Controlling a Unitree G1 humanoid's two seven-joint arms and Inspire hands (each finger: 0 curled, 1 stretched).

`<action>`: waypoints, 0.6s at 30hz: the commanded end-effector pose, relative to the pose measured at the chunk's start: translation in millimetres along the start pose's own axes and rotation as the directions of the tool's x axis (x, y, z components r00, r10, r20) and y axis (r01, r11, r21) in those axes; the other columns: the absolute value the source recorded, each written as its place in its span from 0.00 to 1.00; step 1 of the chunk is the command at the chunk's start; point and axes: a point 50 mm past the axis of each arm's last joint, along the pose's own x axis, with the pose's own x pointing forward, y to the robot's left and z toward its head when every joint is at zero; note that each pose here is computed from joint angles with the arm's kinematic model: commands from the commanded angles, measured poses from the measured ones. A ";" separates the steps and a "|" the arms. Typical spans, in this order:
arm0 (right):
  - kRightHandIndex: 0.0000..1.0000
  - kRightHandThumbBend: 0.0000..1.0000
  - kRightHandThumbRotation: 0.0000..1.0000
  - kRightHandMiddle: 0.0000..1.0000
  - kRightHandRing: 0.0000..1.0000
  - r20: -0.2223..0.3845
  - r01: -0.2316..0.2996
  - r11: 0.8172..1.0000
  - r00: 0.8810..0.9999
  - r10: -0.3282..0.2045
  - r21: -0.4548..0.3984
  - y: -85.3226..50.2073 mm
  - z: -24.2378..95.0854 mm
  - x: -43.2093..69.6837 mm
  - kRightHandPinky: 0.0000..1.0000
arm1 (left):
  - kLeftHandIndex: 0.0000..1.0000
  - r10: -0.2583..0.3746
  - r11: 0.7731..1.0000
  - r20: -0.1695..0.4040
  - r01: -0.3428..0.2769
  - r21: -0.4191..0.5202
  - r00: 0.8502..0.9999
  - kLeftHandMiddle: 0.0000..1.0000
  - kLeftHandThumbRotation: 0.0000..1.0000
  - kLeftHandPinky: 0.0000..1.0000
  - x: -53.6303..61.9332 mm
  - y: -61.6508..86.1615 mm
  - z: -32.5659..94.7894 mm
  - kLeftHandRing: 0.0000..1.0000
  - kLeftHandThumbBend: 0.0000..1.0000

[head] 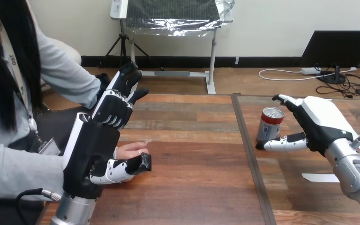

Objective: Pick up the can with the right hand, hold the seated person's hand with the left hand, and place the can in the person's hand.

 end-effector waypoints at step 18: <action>0.96 1.00 0.65 0.95 0.99 -0.031 0.095 0.996 0.995 -0.095 0.001 -28.7 4.7 14.0 0.97 | 0.95 0.005 1.000 0.064 -0.005 0.004 0.998 0.98 0.50 0.89 16.3 4.1 3.9 0.97 1.00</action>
